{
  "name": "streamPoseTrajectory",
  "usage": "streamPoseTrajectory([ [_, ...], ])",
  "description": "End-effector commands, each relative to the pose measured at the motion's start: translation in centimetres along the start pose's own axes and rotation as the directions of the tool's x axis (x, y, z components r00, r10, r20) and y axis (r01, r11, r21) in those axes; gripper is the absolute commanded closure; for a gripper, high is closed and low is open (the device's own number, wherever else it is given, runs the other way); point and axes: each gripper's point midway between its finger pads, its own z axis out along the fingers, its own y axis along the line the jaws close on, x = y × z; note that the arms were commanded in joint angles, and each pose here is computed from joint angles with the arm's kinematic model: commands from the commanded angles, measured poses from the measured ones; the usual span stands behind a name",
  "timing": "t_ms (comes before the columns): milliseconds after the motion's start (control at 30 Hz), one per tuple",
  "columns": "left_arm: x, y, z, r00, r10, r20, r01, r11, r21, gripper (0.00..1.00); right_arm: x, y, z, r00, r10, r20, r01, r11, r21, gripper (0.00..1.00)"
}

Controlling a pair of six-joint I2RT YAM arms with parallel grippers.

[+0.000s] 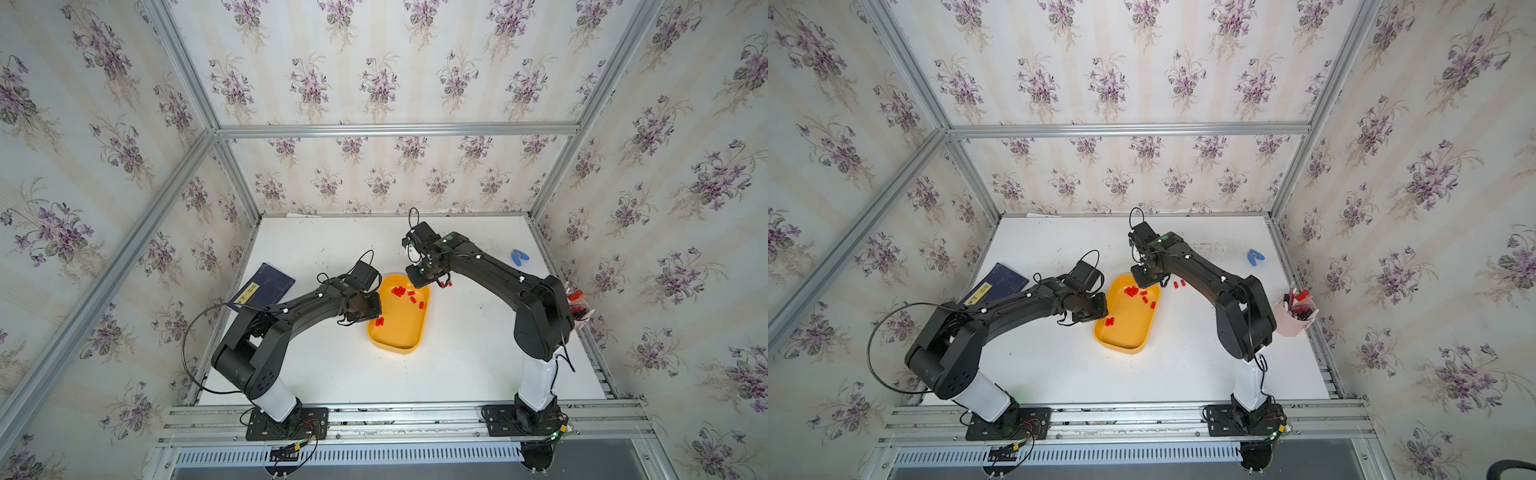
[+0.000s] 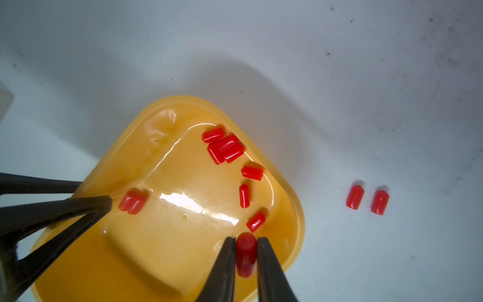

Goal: Take the screw protection sleeves out of the storage box
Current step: Pick up the screw protection sleeve from the storage box, then place the screw protection sleeve at the center of the board.

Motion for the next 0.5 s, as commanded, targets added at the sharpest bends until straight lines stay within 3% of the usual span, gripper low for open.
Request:
streamPoseTrajectory([
  [0, -0.2, 0.2, -0.1, 1.0, 0.008, 0.004, -0.008, 1.0, -0.018, 0.71, 0.2, -2.7, -0.9, 0.998, 0.056, 0.018, -0.057, 0.998, 0.018, 0.8],
  [233, -0.2, 0.3, -0.1, 1.0, 0.01, 0.003, -0.01, 1.0, -0.022, 0.71, 2.3, -11.2, -0.3, 0.987, 0.162, -0.01, -0.159, 0.978, 0.132, 0.8],
  [467, -0.3, 0.2, 0.1, 1.0, 0.012, -0.004, -0.012, 1.0, -0.024, 0.71, 3.1, -14.2, 3.0, 0.981, 0.184, -0.058, -0.172, 0.971, 0.164, 0.8],
])
